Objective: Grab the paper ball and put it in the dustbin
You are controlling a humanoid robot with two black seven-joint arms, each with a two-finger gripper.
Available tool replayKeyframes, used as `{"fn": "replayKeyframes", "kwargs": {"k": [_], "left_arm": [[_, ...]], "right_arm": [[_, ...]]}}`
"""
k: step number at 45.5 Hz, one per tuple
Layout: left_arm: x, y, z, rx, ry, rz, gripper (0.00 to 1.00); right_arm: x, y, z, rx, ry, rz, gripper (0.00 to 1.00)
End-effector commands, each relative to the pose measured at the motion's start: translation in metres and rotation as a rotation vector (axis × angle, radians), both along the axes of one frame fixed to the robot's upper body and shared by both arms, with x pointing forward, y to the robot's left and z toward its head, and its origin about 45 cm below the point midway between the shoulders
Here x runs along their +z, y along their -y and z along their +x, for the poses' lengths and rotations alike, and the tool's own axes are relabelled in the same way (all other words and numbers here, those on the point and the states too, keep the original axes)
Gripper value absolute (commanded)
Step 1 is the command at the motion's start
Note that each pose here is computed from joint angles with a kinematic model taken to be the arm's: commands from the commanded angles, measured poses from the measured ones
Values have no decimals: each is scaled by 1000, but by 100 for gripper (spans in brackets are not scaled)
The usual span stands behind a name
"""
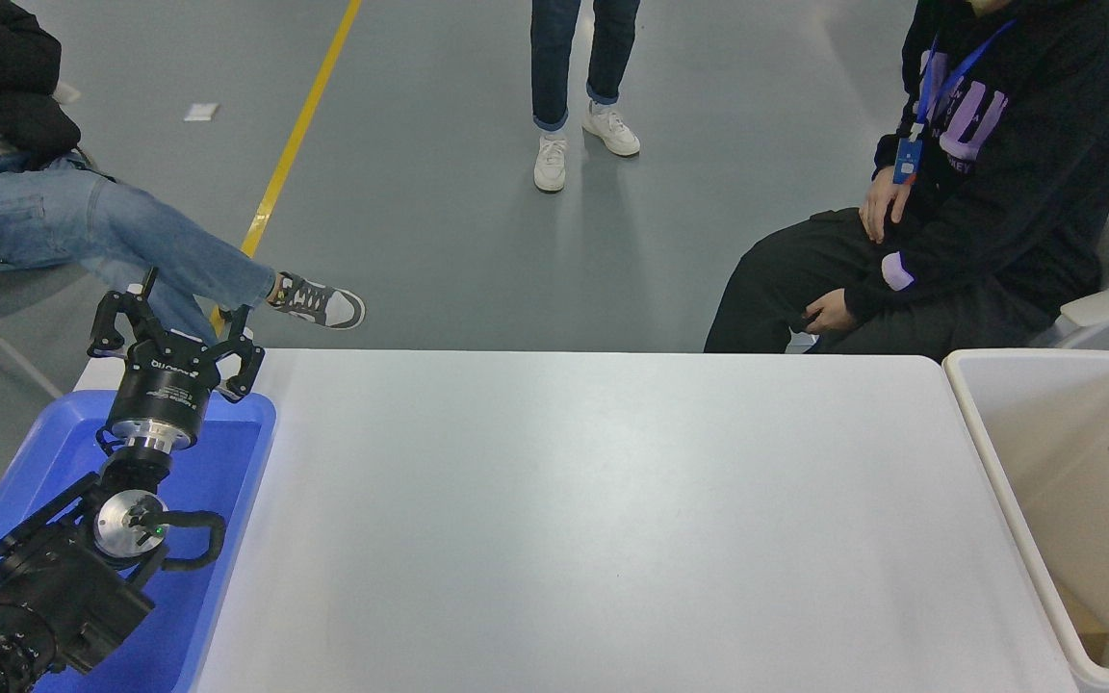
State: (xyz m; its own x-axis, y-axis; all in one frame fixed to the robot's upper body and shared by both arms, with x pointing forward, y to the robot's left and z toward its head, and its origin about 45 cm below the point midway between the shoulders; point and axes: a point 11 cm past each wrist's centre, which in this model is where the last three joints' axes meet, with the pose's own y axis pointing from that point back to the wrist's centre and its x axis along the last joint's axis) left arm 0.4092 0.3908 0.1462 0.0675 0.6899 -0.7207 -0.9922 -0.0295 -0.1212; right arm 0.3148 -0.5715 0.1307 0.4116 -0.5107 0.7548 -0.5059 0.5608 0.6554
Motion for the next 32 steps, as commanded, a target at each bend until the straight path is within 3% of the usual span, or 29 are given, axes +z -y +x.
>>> {"fn": "replayKeyframes", "kwargs": {"k": [1, 15, 23, 32], "left_arm": [[0, 0, 0, -3, -1, 3, 98], [0, 0, 0, -3, -1, 3, 98], [-1, 1, 0, -3, -3, 2, 98], [0, 0, 0, 0, -1, 1, 98]], "right_arm": [[39, -51, 2, 91, -100, 151, 100], [81, -164, 6, 328, -305, 380, 100], [152, -231, 27, 556, -509, 503, 100], [222, -298, 34, 762, -661, 472, 100]]}}
